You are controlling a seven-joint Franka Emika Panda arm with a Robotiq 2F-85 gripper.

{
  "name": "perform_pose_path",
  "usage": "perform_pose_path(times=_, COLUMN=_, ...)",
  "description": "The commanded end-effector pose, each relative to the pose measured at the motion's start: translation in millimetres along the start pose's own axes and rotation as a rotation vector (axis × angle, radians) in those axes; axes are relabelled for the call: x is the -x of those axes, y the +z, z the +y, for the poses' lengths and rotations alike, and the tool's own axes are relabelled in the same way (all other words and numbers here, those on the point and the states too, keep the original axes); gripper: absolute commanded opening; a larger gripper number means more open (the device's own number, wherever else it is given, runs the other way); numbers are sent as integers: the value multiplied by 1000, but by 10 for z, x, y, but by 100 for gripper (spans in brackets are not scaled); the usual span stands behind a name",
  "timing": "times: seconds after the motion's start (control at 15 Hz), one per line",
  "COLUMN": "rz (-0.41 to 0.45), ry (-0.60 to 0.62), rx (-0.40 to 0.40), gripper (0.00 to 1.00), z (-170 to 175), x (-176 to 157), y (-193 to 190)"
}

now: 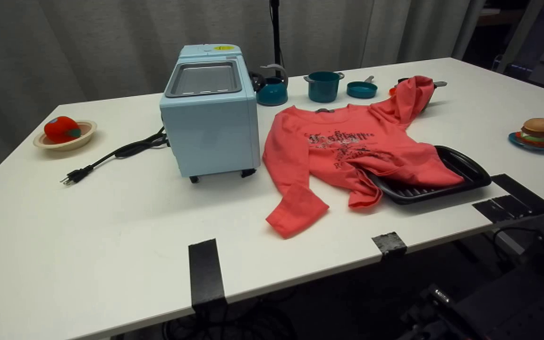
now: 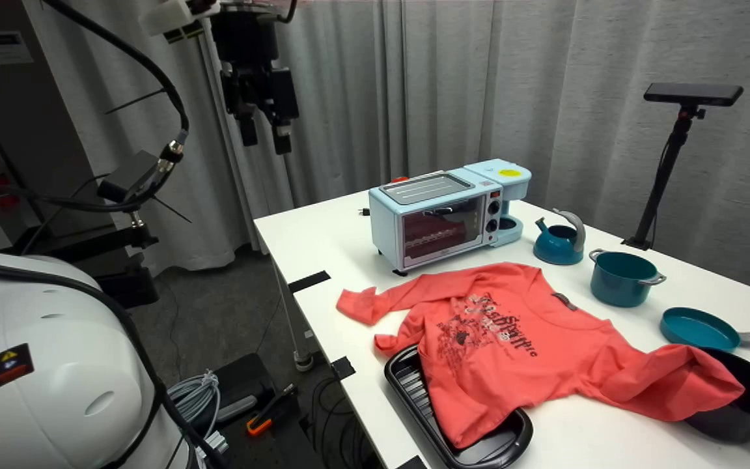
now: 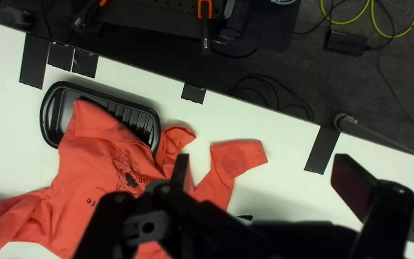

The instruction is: Fold the sweatshirt sleeves

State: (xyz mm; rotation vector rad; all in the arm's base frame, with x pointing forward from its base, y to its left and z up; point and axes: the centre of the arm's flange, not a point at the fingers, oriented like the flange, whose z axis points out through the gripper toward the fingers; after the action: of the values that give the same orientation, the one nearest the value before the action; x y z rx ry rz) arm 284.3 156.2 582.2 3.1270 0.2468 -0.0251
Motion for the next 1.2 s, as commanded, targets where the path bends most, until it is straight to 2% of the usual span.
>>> perform_pose_path(times=0.0, rz=20, ry=-11, rx=11, gripper=100, z=166, x=-246, y=72)
perform_pose_path(times=0.33, rz=45, ry=4, rx=-37, gripper=100, z=359, x=-703, y=465)
perform_pose_path(times=0.8, rz=67, ry=21, rx=-50, gripper=100, z=406, x=-1265, y=1208)
perform_pose_path(times=1.0, rz=56, ry=20, rx=-50, gripper=100, z=347, x=-1333, y=1456)
perform_pose_path(times=1.13, rz=43, ry=38, rx=-55, gripper=100, z=340, x=-1280, y=1436)
